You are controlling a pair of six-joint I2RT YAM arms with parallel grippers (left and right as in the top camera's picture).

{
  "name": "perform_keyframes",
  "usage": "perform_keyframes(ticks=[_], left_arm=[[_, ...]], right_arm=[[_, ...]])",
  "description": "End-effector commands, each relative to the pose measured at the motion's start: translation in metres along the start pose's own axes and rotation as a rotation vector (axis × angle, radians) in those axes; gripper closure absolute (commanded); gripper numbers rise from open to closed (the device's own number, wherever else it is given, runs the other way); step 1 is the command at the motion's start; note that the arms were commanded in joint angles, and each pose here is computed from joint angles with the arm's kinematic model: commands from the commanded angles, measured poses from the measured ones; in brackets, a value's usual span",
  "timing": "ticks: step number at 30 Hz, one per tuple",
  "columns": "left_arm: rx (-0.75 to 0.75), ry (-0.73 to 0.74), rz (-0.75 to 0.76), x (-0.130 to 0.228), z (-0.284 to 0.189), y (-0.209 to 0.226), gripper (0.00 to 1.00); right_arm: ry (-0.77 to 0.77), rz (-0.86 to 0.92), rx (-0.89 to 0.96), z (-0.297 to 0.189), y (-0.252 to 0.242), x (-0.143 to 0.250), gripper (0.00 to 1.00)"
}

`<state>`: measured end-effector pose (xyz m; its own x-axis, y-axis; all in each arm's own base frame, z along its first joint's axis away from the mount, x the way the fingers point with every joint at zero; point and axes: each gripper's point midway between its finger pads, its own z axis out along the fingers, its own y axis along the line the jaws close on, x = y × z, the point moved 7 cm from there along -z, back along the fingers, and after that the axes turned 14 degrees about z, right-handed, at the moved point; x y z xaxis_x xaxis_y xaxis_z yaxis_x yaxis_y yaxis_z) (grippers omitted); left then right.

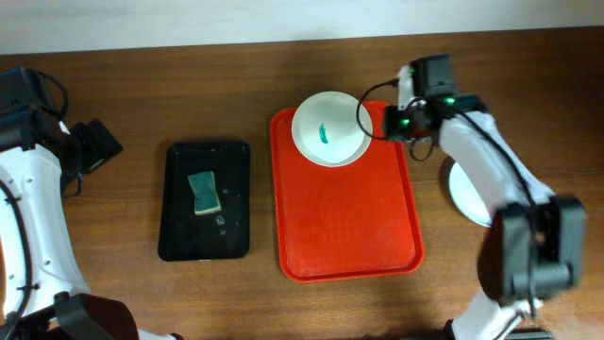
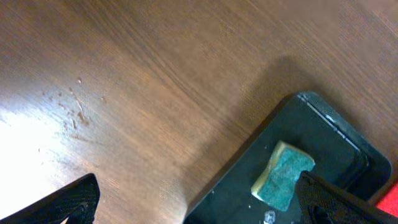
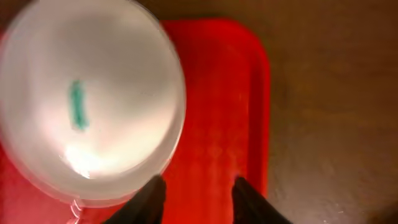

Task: Clean dirty plates on tray and stack at the side
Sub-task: 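Move the right gripper to grip the white plate rim on the red tray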

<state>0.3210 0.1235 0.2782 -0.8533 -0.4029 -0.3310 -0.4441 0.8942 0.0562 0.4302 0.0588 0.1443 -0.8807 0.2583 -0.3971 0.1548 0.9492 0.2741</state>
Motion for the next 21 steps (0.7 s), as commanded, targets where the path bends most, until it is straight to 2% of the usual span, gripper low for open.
perform_keyframes(ticks=[1, 6, 8, 9, 11, 15, 21], left_arm=[[0.0, -0.021, -0.015, -0.002, -0.006, 0.002, 0.01], [0.0, -0.021, -0.015, -0.002, -0.006, 0.002, 0.01], [0.0, -0.021, -0.015, -0.002, -0.006, 0.002, 0.01], [0.0, -0.021, -0.015, -0.002, -0.006, 0.002, 0.01], [0.0, -0.021, -0.015, -0.002, -0.006, 0.002, 0.01], [0.0, -0.021, -0.015, -0.002, -0.006, 0.002, 0.01], [0.0, -0.021, -0.015, -0.002, -0.006, 0.002, 0.01]], right_arm=[[0.056, 0.003, -0.046, 0.047, -0.002, 0.008, 0.64], [0.131, 0.01, -0.121, 0.082, -0.003, 0.022, 0.64], [0.142, 0.012, -0.146, 0.08, 0.0, 0.023, 0.76], [0.141, 0.013, -0.157, 0.075, 0.003, 0.021, 0.76], [0.137, 0.014, -0.153, 0.063, 0.004, 0.016, 0.68], [0.112, 0.006, -0.219, 0.036, 0.018, 0.003, 0.67], [0.16, -0.006, -0.222, 0.045, 0.026, 0.015, 0.64]])
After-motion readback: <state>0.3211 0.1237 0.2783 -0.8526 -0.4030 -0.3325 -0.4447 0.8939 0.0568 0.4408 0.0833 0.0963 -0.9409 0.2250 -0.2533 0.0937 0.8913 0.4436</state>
